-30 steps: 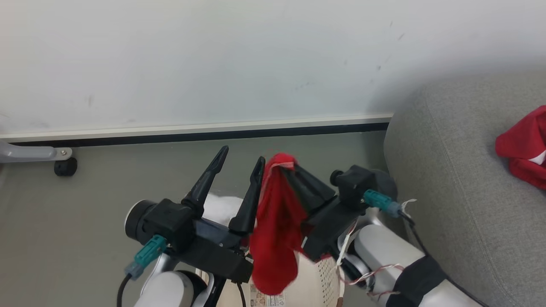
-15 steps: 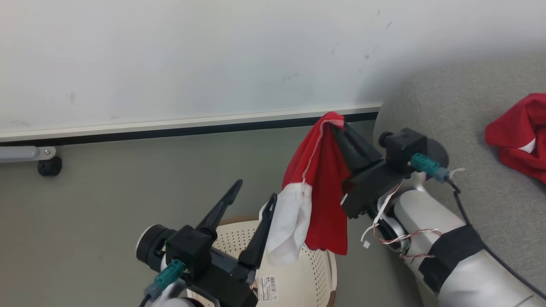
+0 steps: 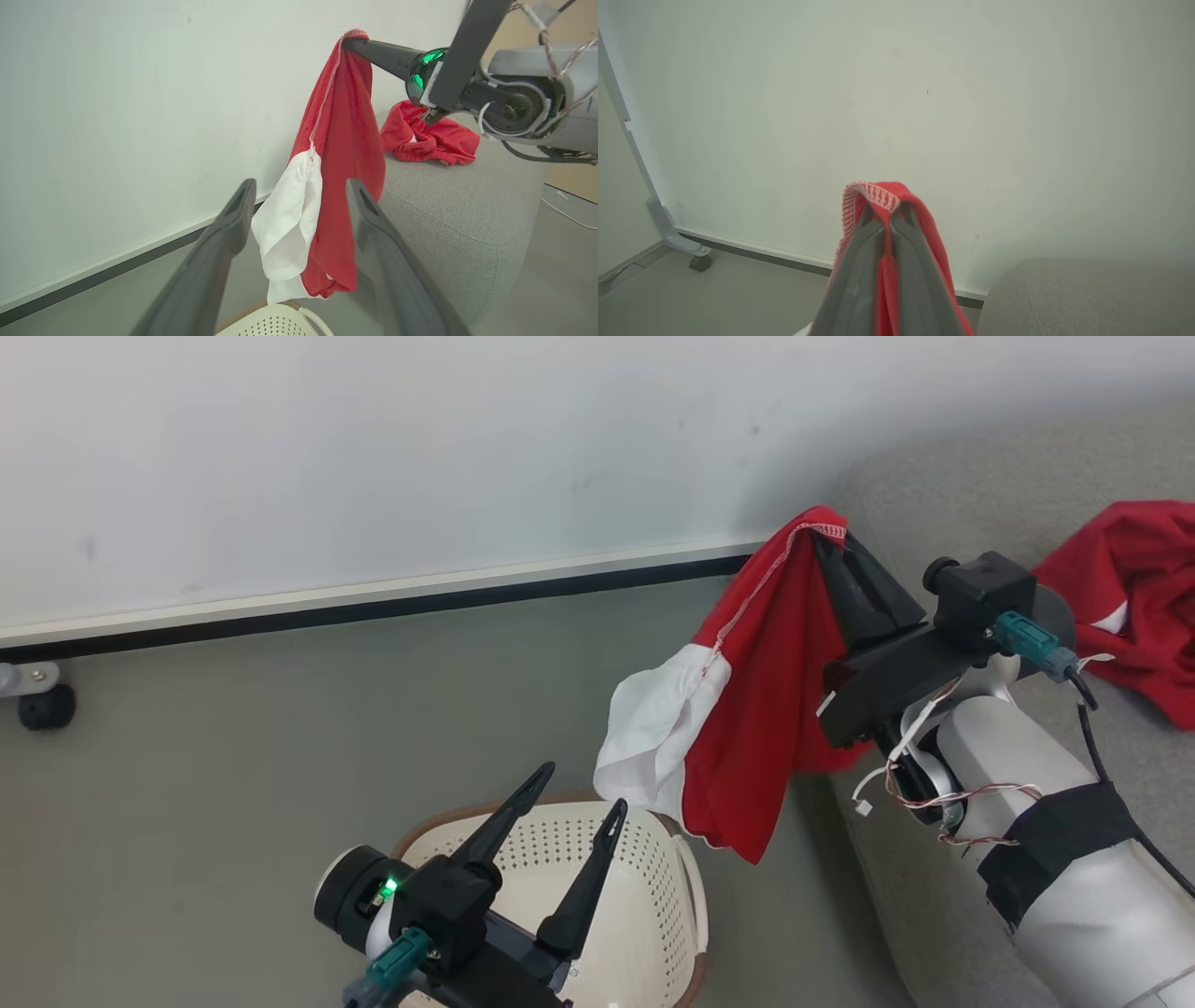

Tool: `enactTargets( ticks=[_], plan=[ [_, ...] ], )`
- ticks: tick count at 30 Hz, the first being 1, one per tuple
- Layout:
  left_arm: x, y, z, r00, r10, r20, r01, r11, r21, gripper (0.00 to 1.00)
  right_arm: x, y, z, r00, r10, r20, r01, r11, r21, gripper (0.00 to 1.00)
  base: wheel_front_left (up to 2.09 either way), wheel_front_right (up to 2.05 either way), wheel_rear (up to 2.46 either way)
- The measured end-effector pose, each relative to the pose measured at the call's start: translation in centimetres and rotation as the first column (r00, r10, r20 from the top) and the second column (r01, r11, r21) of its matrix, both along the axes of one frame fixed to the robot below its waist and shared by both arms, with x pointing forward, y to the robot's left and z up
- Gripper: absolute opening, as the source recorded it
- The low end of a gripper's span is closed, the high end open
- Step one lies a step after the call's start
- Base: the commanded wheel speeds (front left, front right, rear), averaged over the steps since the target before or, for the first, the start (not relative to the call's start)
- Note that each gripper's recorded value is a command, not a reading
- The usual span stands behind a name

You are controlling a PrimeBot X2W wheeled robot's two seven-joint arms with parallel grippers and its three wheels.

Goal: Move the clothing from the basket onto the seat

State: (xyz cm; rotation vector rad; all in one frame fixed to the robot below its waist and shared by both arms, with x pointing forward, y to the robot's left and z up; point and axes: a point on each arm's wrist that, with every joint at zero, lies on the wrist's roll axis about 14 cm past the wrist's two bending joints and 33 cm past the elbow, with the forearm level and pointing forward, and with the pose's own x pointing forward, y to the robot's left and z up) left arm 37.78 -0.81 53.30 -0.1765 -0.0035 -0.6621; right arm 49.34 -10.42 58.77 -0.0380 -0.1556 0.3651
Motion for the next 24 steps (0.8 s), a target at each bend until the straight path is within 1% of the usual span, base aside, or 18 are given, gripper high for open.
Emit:
enactTargets(
  ticks=[2,5,8,11,13,16,19,24],
  plan=[
    [0.0,-0.6,-0.4,1.0,-0.029,-0.006,0.029,1.0,0.01,1.0,0.2,-1.2,0.0,0.999,-0.035,0.001,0.035,0.999,0.002,0.0,0.0,0.0,0.0],
    [0.0,-1.2,-0.7,0.998,-0.056,-0.011,0.056,0.998,0.013,1.0,0.2,-2.3,0.1,0.998,-0.06,0.001,0.06,0.998,0.001,0.0,0.0,0.0,0.0],
    [-0.3,-3.1,-1.3,0.991,-0.129,-0.023,0.13,0.991,0.015,1.0,0.2,-5.0,-0.5,0.992,-0.126,-0.011,0.126,0.992,-0.004,0.0,0.0,0.0,0.0],
    [-0.4,-4.1,-1.4,0.987,-0.161,-0.023,0.162,0.987,0.012,1.0,0.2,-6.8,-0.6,0.985,-0.17,-0.014,0.169,0.986,-0.004,0.0,0.0,0.0,0.0],
    [-0.4,-4.8,-1.6,0.982,-0.189,-0.028,0.189,0.982,0.01,1.0,0.5,-8.9,-0.1,0.976,-0.216,-0.004,0.216,0.976,-0.014,0.0,0.0,0.0,0.0],
    [-0.1,-5.5,-1.8,0.976,-0.216,-0.029,0.216,0.976,0.002,1.0,1.2,-11.7,1.2,0.962,-0.273,0.026,0.273,0.962,-0.024,0.0,0.0,0.0,0.0],
    [0.8,-6.4,-2.1,0.969,-0.244,-0.032,0.244,0.97,-0.01,1.0,2.7,-16.5,4.2,0.925,-0.367,0.096,0.373,0.927,-0.046,0.0,0.0,0.0,0.0],
    [1.5,-6.8,-3.0,0.964,-0.262,-0.05,0.262,0.965,-0.012,1.0,4.0,-20.6,8.2,0.877,-0.445,0.18,0.46,0.886,-0.049,0.0,0.0,0.0,0.0]
  ],
)
